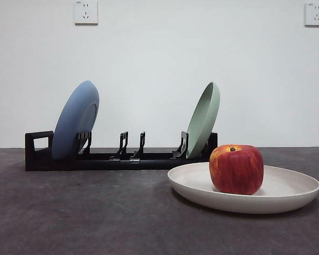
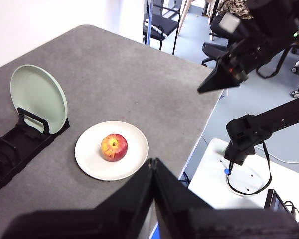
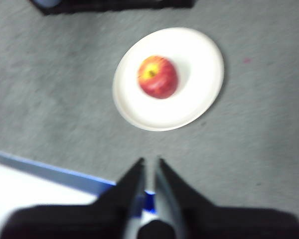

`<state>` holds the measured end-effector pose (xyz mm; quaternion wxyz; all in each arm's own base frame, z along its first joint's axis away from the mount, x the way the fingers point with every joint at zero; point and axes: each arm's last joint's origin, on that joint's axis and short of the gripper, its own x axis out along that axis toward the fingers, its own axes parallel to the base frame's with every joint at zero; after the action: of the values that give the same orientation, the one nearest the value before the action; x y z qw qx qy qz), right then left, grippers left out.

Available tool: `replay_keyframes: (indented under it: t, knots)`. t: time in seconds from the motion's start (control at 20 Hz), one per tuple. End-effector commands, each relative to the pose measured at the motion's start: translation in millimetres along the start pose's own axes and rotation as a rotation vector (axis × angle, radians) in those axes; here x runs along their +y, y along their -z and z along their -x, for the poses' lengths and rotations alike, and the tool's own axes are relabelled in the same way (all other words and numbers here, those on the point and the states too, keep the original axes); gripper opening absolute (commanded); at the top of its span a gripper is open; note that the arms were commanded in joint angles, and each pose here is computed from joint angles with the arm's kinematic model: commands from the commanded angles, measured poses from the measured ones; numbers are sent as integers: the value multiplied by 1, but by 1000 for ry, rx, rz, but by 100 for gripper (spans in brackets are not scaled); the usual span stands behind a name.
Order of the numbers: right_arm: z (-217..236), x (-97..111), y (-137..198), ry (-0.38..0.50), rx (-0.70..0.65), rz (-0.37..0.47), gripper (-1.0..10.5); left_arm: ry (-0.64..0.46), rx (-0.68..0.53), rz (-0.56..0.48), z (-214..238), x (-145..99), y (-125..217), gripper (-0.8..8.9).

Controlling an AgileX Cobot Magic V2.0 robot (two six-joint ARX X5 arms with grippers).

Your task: Take the yellow plate from the plate rack,put the plate on the table,take the apple from the table,put the apple in the plate

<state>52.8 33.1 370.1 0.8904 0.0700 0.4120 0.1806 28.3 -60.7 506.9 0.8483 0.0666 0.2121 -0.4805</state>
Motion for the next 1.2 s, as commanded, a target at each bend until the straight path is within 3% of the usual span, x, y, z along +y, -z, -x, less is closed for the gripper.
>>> replay_keyframes:
  t: [0.05,0.35,0.5,0.55,0.65,0.8,0.9,1.05,1.2]
  knots:
    - [5,-1,-2,47,-37,-7,1,-3,19,-8,-9,-2,-2,-3]
    - [7,-4,-4,170,-93,-8,1,-7,67,-15,-27,-5,-7,-3]
    - [6,-6,-6,235,-114,-8,1,-61,111,-2,-47,-3,-11,-3]
    - [6,-6,-6,258,-122,-8,1,-94,124,-64,-52,2,-13,-3]
    - [5,-7,-7,290,-129,-8,1,-172,134,-90,-66,18,-15,-3]
    - [5,-7,-7,301,-133,-8,1,-181,66,-182,-92,51,-5,-3]
    - [5,-7,-8,301,-133,-8,1,-232,-38,-180,-102,74,12,-3]
    - [4,-7,-8,303,-130,-7,1,-434,-234,-183,-109,104,63,-3]
    - [3,-6,-9,304,-126,-6,1,-594,-297,-172,-107,114,129,-3]
